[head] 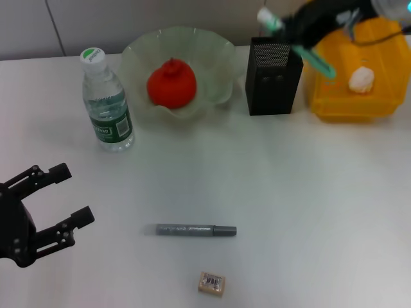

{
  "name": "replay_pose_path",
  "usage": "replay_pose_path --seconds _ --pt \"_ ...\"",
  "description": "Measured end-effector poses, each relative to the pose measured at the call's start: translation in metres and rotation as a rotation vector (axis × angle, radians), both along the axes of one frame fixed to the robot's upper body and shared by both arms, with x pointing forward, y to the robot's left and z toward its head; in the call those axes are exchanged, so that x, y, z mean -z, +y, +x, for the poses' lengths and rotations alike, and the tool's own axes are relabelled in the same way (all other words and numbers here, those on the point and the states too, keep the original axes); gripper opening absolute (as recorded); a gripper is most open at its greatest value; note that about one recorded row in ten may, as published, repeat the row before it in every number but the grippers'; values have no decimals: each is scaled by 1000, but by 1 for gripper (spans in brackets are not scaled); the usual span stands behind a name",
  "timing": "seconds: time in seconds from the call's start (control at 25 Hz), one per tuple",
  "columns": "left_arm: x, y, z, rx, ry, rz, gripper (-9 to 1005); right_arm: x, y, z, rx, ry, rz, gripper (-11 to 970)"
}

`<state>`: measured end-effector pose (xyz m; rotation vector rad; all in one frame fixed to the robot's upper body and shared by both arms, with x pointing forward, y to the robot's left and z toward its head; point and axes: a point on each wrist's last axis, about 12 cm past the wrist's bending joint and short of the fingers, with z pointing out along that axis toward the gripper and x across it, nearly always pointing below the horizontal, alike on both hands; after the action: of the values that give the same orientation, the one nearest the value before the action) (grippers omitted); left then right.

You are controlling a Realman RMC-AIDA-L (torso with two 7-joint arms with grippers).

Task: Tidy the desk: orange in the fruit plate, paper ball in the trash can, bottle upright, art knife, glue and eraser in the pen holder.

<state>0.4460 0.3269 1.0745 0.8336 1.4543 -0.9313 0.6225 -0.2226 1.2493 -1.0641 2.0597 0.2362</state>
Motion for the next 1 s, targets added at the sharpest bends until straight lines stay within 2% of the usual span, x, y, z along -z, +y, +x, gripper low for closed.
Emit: replay_pose_path --seconds 0.16,0.2,0.36,0.76,1.0 --pt "0 -1 0 1 -1 -2 796 3 -20 13 -10 -120 137 170" --pt "0 -1 0 1 -1 -2 795 3 -20 13 -10 -120 137 171" --pt "-1 -2 2 5 -2 -5 794 23 -32 24 -22 -176 211 172" --pt "-2 -4 4 10 -3 -10 791 57 -34 39 -38 -204 233 175" --pt "-1 -7 4 11 -2 -18 789 70 -35 39 -43 -235 260 176"
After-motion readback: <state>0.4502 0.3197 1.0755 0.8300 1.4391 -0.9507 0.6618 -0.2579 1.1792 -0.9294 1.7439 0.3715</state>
